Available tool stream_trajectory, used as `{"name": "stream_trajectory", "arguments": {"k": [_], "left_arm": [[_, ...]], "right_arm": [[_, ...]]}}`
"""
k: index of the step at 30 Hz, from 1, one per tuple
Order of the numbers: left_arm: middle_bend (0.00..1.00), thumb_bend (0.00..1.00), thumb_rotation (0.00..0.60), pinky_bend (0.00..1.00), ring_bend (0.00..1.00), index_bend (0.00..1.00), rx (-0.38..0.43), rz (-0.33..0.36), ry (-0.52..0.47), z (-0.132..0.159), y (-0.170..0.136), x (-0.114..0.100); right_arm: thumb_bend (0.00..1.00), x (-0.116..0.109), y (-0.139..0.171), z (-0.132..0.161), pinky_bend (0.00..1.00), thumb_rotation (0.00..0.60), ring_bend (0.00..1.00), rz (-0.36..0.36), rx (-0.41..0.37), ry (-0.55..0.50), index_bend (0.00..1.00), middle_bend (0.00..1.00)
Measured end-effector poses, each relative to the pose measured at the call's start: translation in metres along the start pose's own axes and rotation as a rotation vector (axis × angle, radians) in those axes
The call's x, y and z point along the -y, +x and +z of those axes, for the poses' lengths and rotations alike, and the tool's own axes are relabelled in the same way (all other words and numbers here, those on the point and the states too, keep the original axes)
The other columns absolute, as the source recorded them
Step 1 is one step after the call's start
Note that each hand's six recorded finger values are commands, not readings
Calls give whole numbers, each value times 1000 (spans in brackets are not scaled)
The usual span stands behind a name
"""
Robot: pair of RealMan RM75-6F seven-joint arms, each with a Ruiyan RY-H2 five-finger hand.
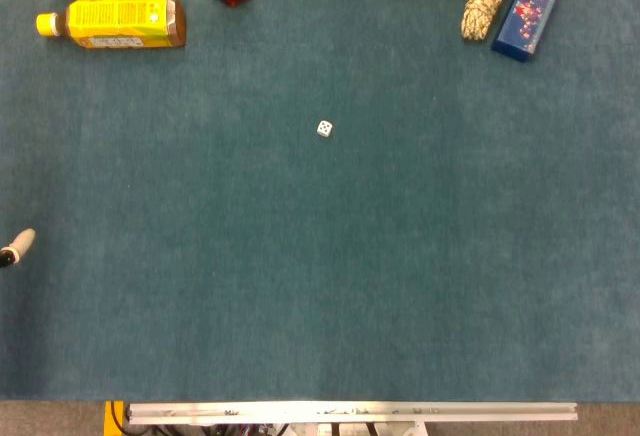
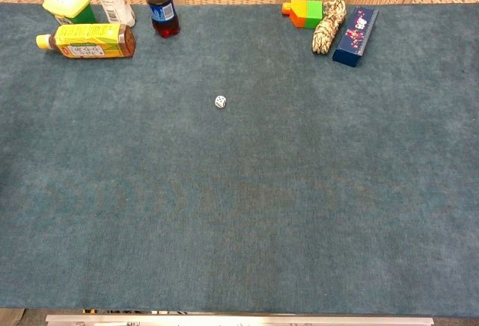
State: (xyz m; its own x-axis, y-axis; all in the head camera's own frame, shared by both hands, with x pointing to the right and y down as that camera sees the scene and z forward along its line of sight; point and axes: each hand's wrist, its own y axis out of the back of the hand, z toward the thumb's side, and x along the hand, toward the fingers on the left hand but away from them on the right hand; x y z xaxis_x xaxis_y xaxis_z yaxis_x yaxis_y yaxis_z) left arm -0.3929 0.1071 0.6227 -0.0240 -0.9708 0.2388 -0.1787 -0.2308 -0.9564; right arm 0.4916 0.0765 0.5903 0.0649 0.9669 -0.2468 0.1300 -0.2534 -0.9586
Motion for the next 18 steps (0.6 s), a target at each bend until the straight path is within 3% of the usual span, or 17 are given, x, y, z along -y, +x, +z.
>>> {"name": "stream_trajectory", "arguments": {"k": [15, 18], "left_arm": [[0, 135, 600, 0, 0, 0, -3, -6, -2, -1, -2, 0], [0, 135, 600, 0, 0, 0, -2, -7, -2, -1, -1, 1]], "right_arm": [[209, 0, -8, 19, 185, 600, 127, 31, -74, -5, 0, 251], [209, -2, -14, 30, 293, 600, 223, 38, -115, -3, 15, 303]]}}
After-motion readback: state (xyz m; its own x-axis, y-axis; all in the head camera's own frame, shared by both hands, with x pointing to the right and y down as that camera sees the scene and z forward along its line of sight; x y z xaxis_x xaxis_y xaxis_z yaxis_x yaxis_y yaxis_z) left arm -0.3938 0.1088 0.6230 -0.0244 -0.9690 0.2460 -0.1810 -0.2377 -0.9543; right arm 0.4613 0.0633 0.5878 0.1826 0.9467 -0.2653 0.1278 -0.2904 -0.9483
